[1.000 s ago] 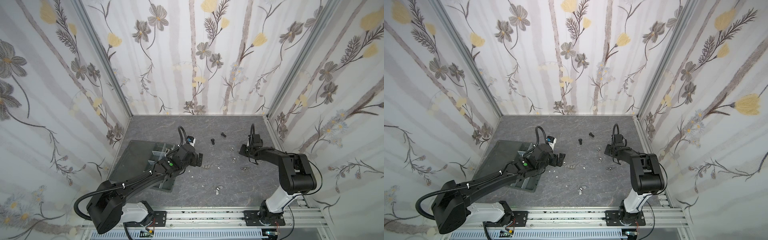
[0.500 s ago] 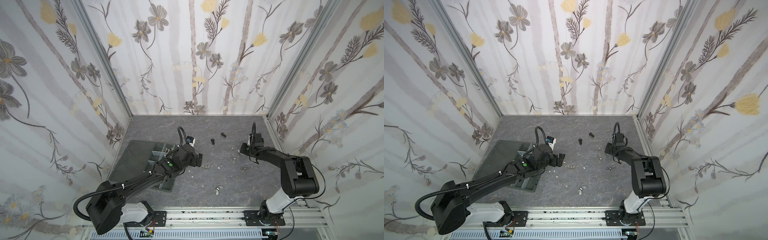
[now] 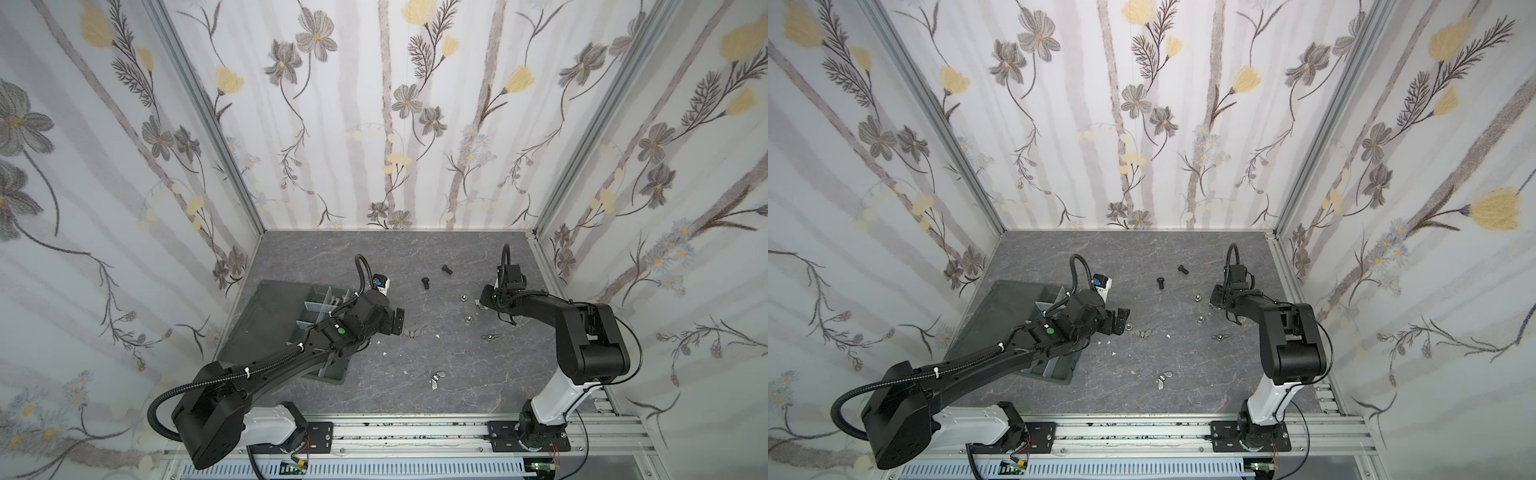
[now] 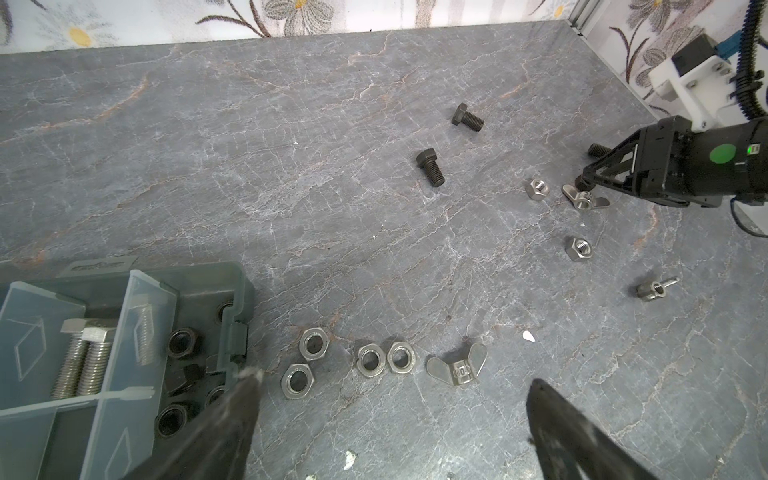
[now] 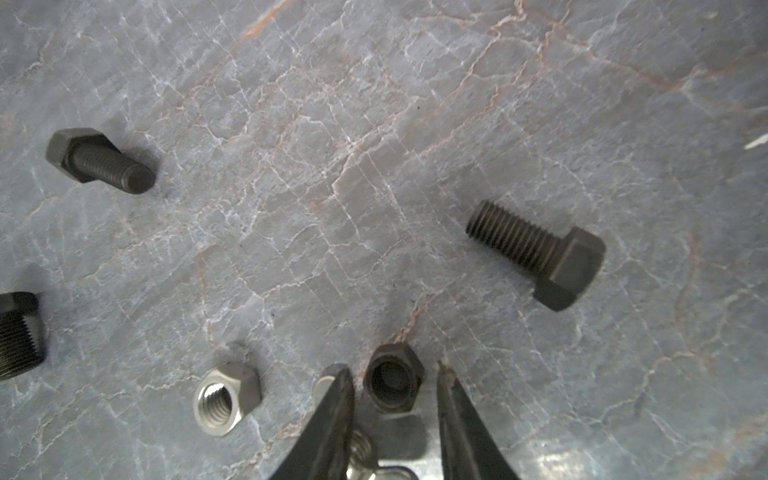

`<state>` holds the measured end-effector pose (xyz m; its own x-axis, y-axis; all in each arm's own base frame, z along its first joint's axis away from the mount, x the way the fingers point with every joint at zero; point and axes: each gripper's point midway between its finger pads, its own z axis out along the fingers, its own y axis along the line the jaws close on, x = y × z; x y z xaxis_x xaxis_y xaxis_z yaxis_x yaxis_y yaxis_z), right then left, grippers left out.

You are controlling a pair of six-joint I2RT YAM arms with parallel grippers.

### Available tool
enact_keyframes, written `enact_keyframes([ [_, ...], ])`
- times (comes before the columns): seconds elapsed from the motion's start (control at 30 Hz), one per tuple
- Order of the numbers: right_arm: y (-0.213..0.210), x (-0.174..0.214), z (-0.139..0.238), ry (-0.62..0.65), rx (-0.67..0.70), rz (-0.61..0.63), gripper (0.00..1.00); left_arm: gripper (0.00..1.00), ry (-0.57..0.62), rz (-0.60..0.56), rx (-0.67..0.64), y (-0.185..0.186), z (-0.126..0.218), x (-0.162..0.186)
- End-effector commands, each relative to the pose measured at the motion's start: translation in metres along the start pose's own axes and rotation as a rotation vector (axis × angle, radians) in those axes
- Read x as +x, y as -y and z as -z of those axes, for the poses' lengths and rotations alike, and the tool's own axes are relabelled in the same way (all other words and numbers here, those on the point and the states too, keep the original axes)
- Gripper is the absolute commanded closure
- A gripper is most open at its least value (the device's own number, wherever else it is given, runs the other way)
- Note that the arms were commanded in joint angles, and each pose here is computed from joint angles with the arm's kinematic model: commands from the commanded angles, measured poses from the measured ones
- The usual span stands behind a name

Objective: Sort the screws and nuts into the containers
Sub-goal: 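Lower the right gripper onto another black hex nut and close on it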

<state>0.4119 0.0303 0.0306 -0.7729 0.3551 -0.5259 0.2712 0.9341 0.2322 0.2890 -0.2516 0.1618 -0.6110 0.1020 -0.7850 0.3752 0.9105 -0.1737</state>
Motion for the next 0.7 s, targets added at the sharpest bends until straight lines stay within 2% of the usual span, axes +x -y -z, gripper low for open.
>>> enact_keyframes([
  [0.0, 0.002, -0.001, -0.003, 0.004, 0.016, 0.004, 0.62, 0.00, 0.029, 0.006, -0.001, 0.000, 0.001, -0.006],
  [0.33, 0.002, 0.008, -0.009, -0.024, 0.043, 0.036, 0.67, 0.00, 0.032, 0.005, -0.002, -0.001, 0.003, -0.006],
  [0.67, 0.002, 0.013, -0.012, -0.038, 0.074, 0.067, 0.81, 0.00, 0.027, 0.003, -0.010, -0.003, 0.003, -0.003],
])
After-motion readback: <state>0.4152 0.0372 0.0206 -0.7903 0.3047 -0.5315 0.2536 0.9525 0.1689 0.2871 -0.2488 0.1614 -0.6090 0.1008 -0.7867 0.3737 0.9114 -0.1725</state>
